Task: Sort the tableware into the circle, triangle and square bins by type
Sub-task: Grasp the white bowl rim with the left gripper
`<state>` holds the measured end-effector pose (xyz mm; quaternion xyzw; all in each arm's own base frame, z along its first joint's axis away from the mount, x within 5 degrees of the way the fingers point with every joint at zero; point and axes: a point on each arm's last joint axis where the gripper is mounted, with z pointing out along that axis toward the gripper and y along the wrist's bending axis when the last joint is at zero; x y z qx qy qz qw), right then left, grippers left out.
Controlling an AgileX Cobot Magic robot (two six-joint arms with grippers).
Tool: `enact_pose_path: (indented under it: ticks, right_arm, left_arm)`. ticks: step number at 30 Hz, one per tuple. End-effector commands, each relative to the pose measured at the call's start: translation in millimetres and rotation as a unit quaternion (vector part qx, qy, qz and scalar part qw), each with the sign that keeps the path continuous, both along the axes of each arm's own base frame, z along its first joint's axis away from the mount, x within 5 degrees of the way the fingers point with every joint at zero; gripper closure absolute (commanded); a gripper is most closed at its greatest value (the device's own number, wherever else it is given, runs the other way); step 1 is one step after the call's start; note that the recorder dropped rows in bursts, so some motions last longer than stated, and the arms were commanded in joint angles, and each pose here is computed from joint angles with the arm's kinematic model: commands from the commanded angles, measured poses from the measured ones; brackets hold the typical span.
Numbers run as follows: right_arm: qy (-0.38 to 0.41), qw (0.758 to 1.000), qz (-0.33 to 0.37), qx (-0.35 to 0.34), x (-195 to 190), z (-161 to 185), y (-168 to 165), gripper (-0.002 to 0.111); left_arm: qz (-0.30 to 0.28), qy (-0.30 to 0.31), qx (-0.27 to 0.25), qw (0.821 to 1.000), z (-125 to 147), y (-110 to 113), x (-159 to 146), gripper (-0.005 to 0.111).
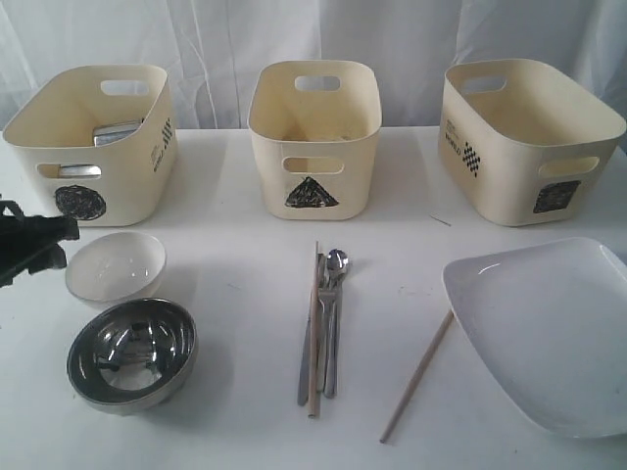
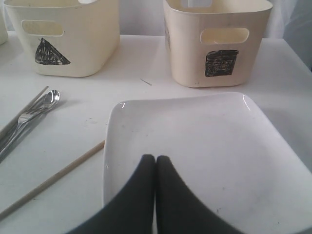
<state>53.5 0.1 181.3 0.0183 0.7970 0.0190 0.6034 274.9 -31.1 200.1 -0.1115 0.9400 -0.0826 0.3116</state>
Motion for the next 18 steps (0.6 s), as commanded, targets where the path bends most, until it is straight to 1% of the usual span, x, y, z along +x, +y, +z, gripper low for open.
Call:
enact_pose_path:
  ticks: [1, 5, 8, 10, 11, 14, 15, 17, 18]
  right_arm:
    - [-0.006, 1.000, 0.001, 0.000, 0, 0, 0, 0.108]
    - [-0.006, 1.000, 0.001, 0.000, 0, 0, 0, 0.108]
    - [-0.006, 1.000, 0.001, 0.000, 0, 0, 0, 0.108]
    - [-0.006, 1.000, 0.001, 0.000, 0, 0, 0, 0.108]
    - [-0.006, 1.000, 0.001, 0.000, 0, 0, 0, 0.108]
    - [-0.006, 1.000, 0.001, 0.000, 0, 0, 0, 0.108]
    - [-0.006, 1.000, 0.001, 0.000, 0, 0, 0, 0.108]
    - [-0.006, 1.000, 0.001, 0.000, 0, 0, 0, 0.108]
    - [-0.006, 1.000, 0.001, 0.000, 0, 0, 0, 0.108]
  left_arm:
    - [0.013, 0.019, -0.009, 1.000, -23, -3, 12, 0.044]
    - [0.023, 0.005, -0.012, 1.000, -40, -4, 23, 0.044]
    - [0.029, -0.011, -0.016, 0.999, -44, -4, 28, 0.044]
    - [0.030, -0.021, -0.016, 0.999, -43, -4, 30, 0.047]
    - [0.030, -0.026, -0.017, 0.999, -43, -4, 30, 0.052]
    - [0.030, -0.029, -0.017, 0.999, -42, -4, 31, 0.073]
    - [0.030, -0.027, -0.017, 0.999, -42, -4, 31, 0.085]
    - [0.029, -0.019, -0.016, 0.999, -43, -4, 29, 0.105]
    - [0.032, -0.014, -0.016, 0.999, -40, -1, 28, 0.107]
